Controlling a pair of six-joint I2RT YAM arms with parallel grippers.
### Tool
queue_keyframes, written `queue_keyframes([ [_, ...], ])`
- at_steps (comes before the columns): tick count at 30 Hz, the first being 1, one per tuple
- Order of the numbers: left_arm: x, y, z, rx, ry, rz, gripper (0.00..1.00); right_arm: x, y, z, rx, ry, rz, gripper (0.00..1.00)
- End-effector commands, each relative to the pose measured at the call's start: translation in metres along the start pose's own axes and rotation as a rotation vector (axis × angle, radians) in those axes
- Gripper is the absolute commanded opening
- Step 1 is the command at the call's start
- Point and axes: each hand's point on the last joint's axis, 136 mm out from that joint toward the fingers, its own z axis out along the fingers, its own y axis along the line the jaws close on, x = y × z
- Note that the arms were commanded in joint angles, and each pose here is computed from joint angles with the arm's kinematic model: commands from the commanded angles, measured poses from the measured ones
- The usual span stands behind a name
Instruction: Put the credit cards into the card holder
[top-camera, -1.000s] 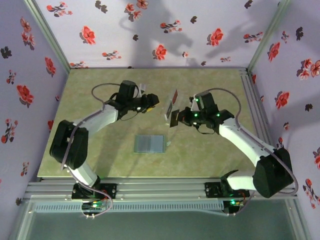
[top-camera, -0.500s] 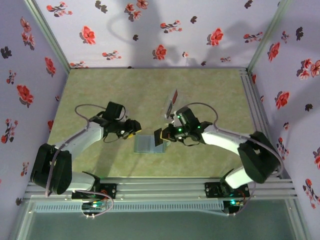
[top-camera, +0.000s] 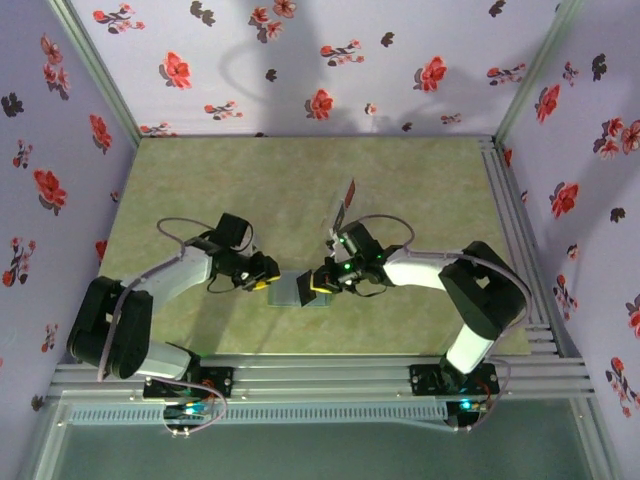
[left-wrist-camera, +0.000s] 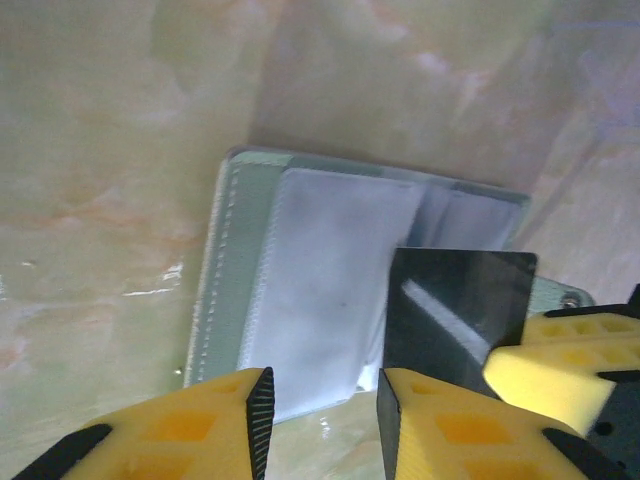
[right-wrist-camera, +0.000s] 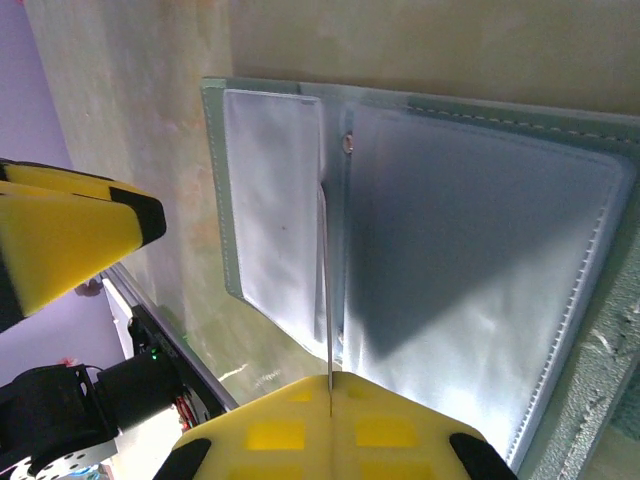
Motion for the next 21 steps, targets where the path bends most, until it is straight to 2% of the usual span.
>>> queue_keyframes([
  [1,0.006,0.011,0.006,-0.012,0.035,-0.008,0.36,0.002,0.004,0.002,-0.019,0.014,-0.003,0.00],
  [17,0.019,0.038,0.031,-0.055,0.101,-0.029,0.28,0.003,-0.013,0.006,-0.036,-0.043,0.059,0.00],
  [21,0.021,0.040,0.035,-0.051,0.120,-0.030,0.20,0.002,-0.015,0.014,-0.069,-0.039,0.093,0.00],
])
